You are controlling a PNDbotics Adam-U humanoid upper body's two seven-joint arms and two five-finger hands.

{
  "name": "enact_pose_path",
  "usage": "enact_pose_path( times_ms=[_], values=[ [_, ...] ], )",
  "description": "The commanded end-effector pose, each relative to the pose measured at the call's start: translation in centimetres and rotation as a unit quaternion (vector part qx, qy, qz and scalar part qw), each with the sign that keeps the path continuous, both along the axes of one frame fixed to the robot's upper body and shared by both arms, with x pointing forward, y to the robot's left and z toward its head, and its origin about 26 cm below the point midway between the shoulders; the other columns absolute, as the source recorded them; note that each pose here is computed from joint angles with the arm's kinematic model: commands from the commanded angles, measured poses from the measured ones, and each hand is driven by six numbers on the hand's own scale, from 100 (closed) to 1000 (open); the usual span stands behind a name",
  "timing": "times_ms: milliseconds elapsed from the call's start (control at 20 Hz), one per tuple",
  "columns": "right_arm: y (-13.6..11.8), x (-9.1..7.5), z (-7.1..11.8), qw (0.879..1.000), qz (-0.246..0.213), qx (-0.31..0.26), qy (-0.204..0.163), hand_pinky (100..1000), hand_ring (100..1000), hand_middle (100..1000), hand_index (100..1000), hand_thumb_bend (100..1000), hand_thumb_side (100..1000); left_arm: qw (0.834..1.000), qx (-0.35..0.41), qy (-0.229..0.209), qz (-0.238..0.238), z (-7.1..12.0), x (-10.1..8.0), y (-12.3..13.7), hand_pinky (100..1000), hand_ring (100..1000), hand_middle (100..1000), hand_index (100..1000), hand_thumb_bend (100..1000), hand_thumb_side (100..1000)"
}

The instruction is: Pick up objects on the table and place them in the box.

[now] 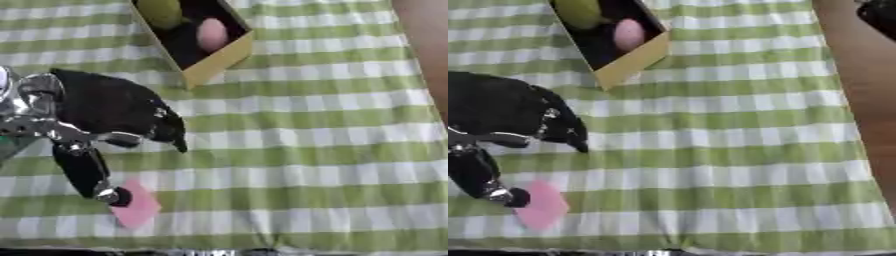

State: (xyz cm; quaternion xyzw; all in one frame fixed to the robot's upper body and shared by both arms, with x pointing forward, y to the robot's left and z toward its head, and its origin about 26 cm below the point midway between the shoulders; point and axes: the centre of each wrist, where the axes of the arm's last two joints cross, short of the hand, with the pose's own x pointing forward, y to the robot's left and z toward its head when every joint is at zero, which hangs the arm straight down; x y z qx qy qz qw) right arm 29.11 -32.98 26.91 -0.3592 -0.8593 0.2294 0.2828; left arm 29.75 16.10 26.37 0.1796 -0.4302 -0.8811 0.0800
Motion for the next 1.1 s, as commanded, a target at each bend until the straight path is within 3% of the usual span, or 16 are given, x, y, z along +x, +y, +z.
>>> enact_pose_path(
  times_ms=[50, 500, 1100],
  values=[
    [0.1, -0.3, 0.7, 1.0, 0.003, -0.006, -0.01, 896, 823, 735, 867, 100, 573, 1.0, 0.019, -0.001, 0.008, 0.0, 0.3, 0.8, 874, 842, 809, 881, 540, 298],
    [0.0, -0.3, 0.6, 1.0, 0.002, -0.006, -0.005, 896, 823, 734, 867, 100, 571, 0.998, 0.049, 0.037, 0.029, -2.2, 0.7, 2.5, 873, 841, 810, 881, 582, 289],
    [0.0, -0.3, 0.4, 1.0, 0.001, -0.002, 0.001, 897, 823, 734, 868, 100, 572, 0.997, 0.045, 0.041, 0.045, -2.4, -0.5, 3.6, 868, 833, 796, 870, 652, 304]
  ],
)
